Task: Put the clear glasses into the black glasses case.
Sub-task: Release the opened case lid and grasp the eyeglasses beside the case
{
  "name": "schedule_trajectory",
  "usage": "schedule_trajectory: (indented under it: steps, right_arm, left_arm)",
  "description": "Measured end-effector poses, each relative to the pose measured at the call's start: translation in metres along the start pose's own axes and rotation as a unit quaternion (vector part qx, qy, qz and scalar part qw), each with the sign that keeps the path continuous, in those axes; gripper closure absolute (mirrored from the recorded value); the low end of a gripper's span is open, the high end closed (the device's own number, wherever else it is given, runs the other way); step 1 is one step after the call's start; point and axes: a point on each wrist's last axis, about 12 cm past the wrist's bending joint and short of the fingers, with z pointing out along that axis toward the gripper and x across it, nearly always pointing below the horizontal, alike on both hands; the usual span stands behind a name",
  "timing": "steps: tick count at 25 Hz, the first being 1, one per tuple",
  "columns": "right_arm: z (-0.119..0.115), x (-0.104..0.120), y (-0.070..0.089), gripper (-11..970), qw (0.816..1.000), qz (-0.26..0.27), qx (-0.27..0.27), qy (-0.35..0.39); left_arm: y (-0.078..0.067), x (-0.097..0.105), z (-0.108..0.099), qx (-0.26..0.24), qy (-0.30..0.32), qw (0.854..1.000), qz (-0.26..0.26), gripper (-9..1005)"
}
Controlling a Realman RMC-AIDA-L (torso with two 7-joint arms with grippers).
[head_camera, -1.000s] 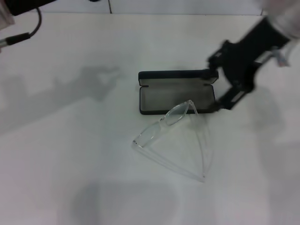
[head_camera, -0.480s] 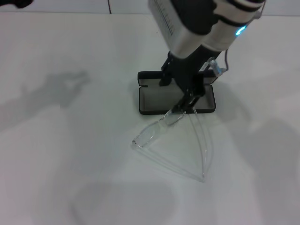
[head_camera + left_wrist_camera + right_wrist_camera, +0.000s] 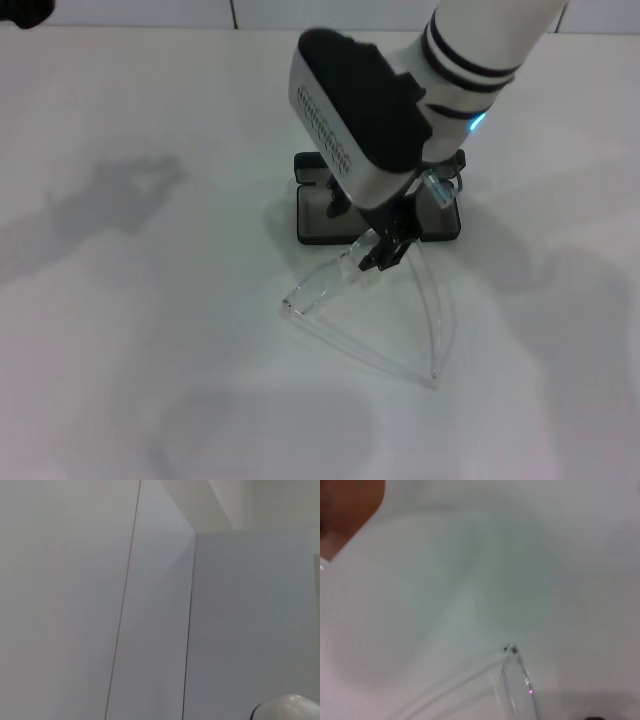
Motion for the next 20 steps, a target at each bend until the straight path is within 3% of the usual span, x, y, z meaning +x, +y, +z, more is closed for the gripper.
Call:
schedule_trajectory:
  steps: [6,20]
  right_arm:
    - [0.014,0.002,0.005,278,1.0,-0.029,0.0,0.007]
    - [0.023,0.003,0.009,285,0.998,-0.062,-0.005,-0.004]
  left_arm:
    - [0.004,0.005,0.005,0.001,-0.003,1.0,-0.009,811]
    - [0.01,0.008,0.011,-0.003,-0.002,1.0,0.0,811]
